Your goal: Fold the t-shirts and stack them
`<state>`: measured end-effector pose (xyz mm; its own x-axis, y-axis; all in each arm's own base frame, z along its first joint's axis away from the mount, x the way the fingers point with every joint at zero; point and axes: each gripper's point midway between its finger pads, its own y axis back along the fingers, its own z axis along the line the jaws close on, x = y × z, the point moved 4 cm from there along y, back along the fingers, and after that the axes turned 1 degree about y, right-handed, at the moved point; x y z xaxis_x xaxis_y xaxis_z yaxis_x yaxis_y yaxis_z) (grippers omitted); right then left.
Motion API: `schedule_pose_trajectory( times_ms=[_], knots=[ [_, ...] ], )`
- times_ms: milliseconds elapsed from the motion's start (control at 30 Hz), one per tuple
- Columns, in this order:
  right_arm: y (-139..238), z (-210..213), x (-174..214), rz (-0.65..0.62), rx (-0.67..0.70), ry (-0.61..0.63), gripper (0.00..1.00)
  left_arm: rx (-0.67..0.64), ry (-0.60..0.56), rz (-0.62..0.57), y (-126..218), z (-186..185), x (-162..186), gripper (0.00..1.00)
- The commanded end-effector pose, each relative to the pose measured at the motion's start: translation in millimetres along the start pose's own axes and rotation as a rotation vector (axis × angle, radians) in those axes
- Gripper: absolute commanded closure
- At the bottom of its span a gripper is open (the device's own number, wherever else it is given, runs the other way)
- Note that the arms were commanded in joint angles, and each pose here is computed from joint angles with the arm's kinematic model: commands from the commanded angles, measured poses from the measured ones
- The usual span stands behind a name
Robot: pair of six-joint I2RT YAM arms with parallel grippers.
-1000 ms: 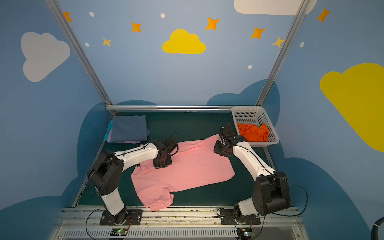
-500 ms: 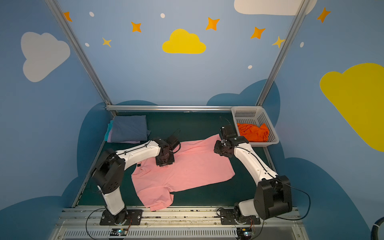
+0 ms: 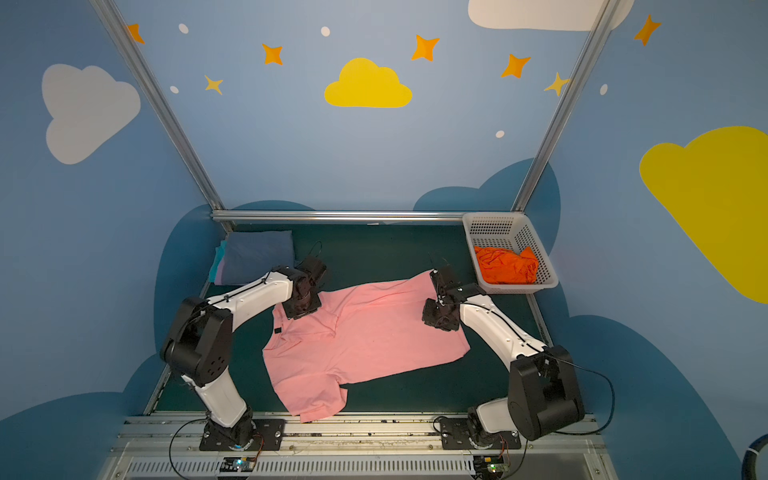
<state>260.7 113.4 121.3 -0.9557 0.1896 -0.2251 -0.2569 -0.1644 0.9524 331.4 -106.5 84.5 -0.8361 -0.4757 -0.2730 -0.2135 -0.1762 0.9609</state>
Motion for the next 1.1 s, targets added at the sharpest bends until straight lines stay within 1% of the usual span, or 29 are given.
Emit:
schedule_pose_trajectory(
  times_ms=[0,133,267,433,567,633,700,767,833,900,967,1033,1067],
  knots=[
    [-10.1,-10.1,12.7,0.037,0.045,-0.036,0.65,-0.055,0.029,-0.032,-20.2,3.9,-19.8,0.71],
    [-25.2,-21.7,24.9,0.076,0.081,-0.091,0.63,-0.104,0.055,-0.033,-38.9,11.9,-28.2,0.74],
    [-40.9,-35.0,32.1,0.129,0.118,-0.156,0.62,-0.139,0.072,-0.054,-45.7,21.5,-42.0,0.74],
    [-55.6,-47.8,36.5,0.184,0.129,-0.231,0.61,-0.115,0.059,-0.037,-50.3,16.2,-52.0,0.74],
    [-51.4,-48.8,34.3,0.17,0.127,-0.229,0.61,-0.043,0.063,-0.026,-33.6,9.2,-47.3,0.74],
    [-43.6,-50.0,32.1,0.149,0.132,-0.221,0.61,-0.02,0.063,-0.047,-13.9,11.4,-45.5,0.74],
    [-31.4,-53.0,29.3,0.117,0.139,-0.213,0.61,0.002,0.066,-0.083,14.4,17.8,-41.4,0.73],
    [-19.5,-58.3,27.6,0.086,0.151,-0.212,0.61,0.027,0.066,-0.129,43.8,26.1,-31.7,0.71],
    [-7.6,-65.0,25.5,0.052,0.147,-0.226,0.59,0.05,0.046,-0.186,73.1,35.4,-15.9,0.68],
    [1.5,-73.1,24.9,0.032,0.137,-0.253,0.54,0.067,0.008,-0.24,98.0,48.2,7.0,0.65],
    [6.4,-81.3,24.7,0.018,0.139,-0.269,0.49,0.106,-0.026,-0.241,107.4,59.8,33.3,0.63],
    [7.7,-87.9,25.4,0.013,0.146,-0.273,0.39,0.142,-0.04,-0.196,104.4,72.8,62.7,0.62],
    [7.5,-91.1,25.9,0.015,0.147,-0.281,0.36,0.156,-0.041,-0.17,101.0,79.6,78.6,0.61]
  ],
)
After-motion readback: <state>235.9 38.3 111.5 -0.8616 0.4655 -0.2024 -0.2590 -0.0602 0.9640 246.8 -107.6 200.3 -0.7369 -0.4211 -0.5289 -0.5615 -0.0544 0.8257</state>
